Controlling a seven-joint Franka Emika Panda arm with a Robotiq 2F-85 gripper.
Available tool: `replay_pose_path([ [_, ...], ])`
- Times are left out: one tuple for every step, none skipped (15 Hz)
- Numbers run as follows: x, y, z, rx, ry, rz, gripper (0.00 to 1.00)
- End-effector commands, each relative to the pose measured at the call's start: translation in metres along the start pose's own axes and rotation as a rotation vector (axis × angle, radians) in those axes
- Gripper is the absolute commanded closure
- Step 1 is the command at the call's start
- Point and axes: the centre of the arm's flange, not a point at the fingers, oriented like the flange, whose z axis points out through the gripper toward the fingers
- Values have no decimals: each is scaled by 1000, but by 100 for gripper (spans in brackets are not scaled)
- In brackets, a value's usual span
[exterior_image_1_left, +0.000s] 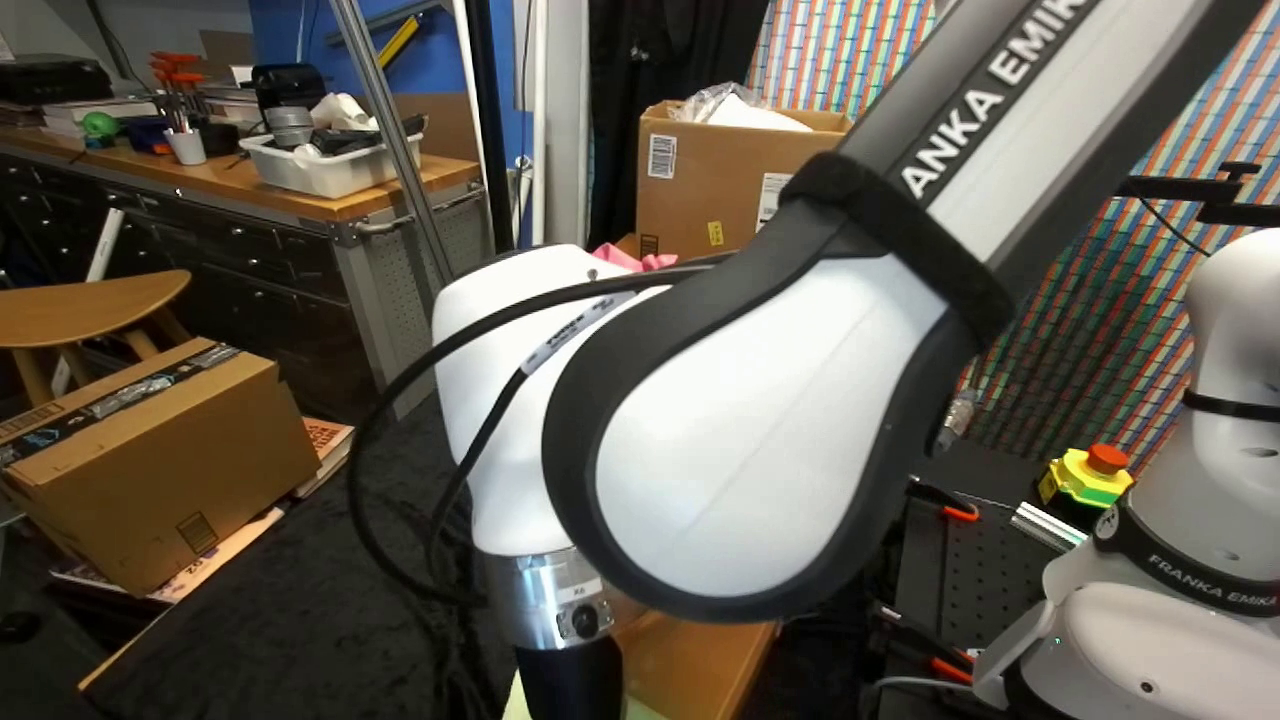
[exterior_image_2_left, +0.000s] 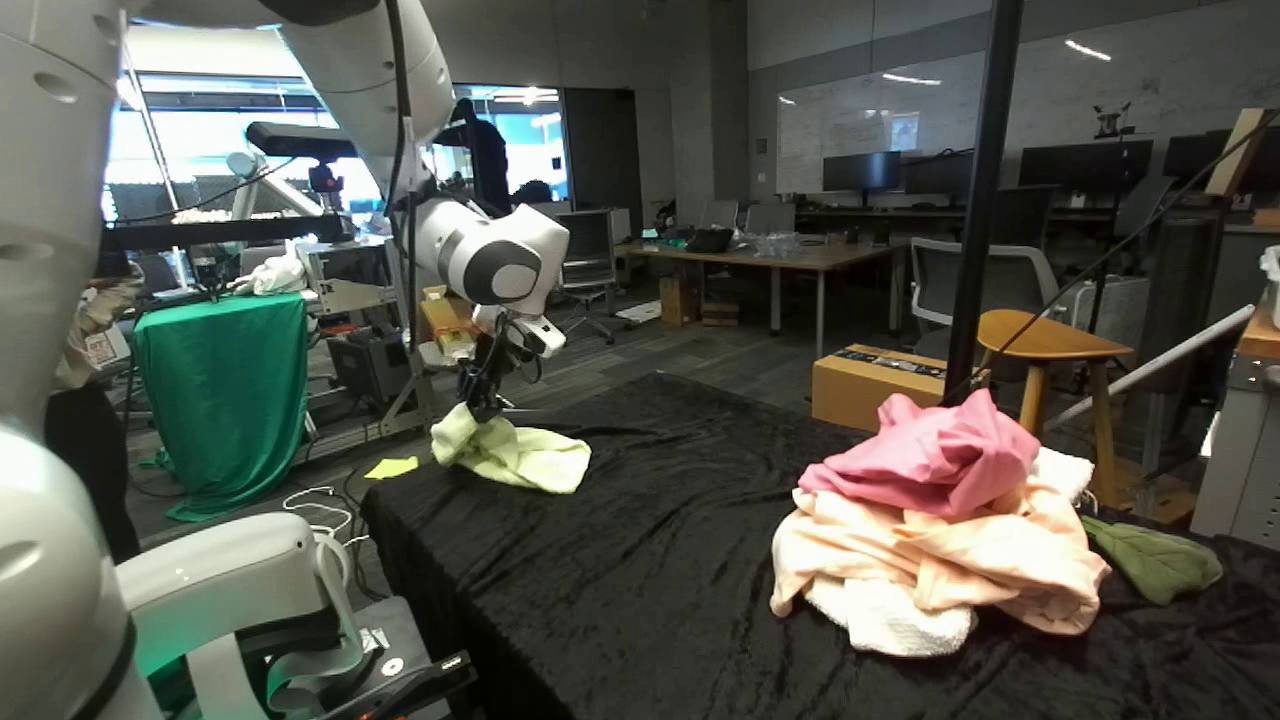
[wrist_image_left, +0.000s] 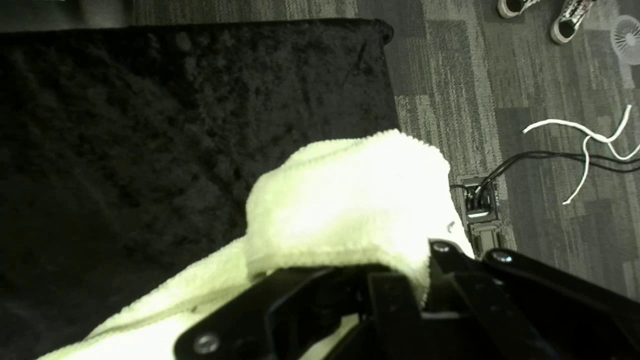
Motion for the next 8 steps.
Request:
replay_pose_path([
  [-7, 21, -31, -53, 59, -9, 90],
  [-4, 27, -37, -69, 73, -11, 90],
  [-2, 34, -43, -82, 84, -14, 90],
  [0, 39, -51, -93, 93, -15, 90],
  [2, 48, -61, -104, 101, -14, 90],
  [5, 56, -70, -112, 107, -10, 90],
  [9, 65, -81, -115, 109, -5, 90],
  [14, 73, -90, -119, 112, 3, 90],
])
